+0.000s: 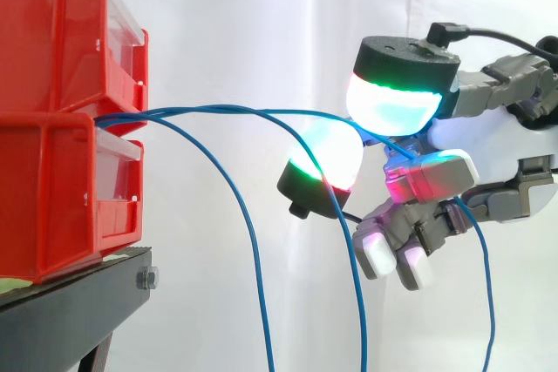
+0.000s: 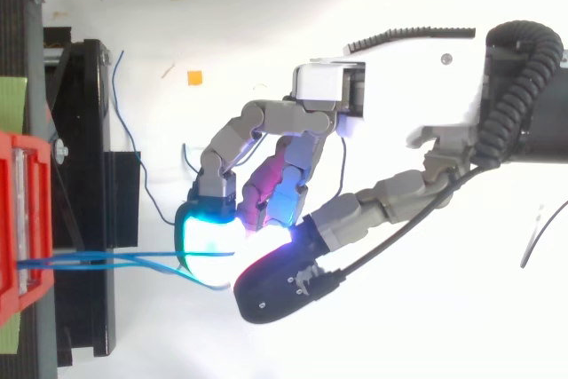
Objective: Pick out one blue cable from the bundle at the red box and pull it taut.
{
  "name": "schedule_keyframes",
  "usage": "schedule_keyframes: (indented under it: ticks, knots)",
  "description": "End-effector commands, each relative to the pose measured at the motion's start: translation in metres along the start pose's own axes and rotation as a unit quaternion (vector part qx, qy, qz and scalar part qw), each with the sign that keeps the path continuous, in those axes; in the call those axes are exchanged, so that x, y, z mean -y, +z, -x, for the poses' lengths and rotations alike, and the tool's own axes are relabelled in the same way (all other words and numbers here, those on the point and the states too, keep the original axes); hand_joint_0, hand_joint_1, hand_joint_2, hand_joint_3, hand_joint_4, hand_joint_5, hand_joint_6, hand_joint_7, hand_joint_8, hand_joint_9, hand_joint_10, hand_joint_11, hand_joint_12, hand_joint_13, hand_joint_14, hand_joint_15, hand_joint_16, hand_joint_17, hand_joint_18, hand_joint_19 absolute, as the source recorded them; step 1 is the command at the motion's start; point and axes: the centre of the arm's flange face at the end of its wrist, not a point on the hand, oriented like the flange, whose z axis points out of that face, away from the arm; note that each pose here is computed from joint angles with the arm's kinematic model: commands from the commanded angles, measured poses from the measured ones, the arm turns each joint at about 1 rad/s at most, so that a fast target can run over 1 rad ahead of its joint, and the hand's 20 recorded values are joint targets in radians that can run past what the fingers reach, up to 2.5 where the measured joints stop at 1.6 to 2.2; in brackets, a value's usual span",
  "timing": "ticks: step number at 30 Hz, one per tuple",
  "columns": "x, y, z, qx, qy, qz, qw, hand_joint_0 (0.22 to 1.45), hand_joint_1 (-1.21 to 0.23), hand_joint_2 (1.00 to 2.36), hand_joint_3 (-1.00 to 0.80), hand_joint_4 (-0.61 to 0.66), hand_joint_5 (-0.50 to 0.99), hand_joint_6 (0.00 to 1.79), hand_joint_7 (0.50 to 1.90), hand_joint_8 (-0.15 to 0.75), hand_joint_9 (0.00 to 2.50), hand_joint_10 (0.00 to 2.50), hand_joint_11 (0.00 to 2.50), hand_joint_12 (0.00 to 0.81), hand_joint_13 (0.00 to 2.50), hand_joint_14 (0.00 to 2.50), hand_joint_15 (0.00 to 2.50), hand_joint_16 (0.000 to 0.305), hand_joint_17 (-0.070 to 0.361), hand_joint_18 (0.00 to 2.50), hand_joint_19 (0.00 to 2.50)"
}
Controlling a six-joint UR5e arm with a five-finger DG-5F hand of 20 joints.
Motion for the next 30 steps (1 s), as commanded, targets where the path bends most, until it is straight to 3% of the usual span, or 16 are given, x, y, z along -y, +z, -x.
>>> schedule_keyframes:
  ticks: [1,9,15,17,19,23,30]
  knots:
    - [0.0006,-0.0005,0.0011,0.001,0.006,-0.002,1.0000,0.72,-0.79,1.01,-0.34,0.02,-0.16,0.95,0.65,0.272,1.23,0.02,1.11,0.399,0.82,0.02,0.56,0.053,0.120,0.75,0.74]
    - [0.0023,-0.0022,0.0017,-0.001,0.023,-0.010,0.9997,0.63,-0.72,1.00,-0.49,0.10,-0.16,0.94,0.58,0.274,1.22,0.03,1.09,0.402,0.81,0.02,0.56,0.053,0.120,0.73,0.75]
    - [0.0036,-0.0036,0.0015,-0.003,0.022,-0.016,0.9996,0.56,-0.62,1.00,-0.50,0.08,-0.15,0.88,0.63,0.286,1.24,0.03,1.06,0.420,0.82,0.02,0.56,0.056,0.127,0.71,0.76]
    - [0.0038,-0.0037,0.0026,-0.002,0.023,-0.017,0.9996,0.61,-0.53,1.01,-0.43,0.05,-0.14,0.87,0.68,0.281,1.26,0.03,1.06,0.411,0.82,0.02,0.57,0.054,0.123,0.70,0.78]
    - [0.0037,-0.0036,0.0026,-0.002,0.024,-0.016,0.9996,0.62,-0.52,1.01,-0.38,0.03,-0.13,0.87,0.68,0.278,1.28,0.02,1.06,0.408,0.82,0.02,0.57,0.054,0.123,0.71,0.78]
    - [0.0037,-0.0036,0.0026,-0.002,0.024,-0.016,0.9996,0.62,-0.52,1.01,-0.22,0.01,-0.10,0.86,0.72,0.314,1.34,0.02,1.03,0.444,0.86,0.02,0.56,0.062,0.139,0.75,0.77]
    - [0.0038,-0.0037,0.0026,-0.002,0.024,-0.017,0.9996,0.60,-0.59,1.00,-0.09,0.08,-0.10,0.88,0.74,0.360,1.38,0.02,1.03,0.496,0.90,0.02,0.54,0.073,0.165,0.83,0.73]
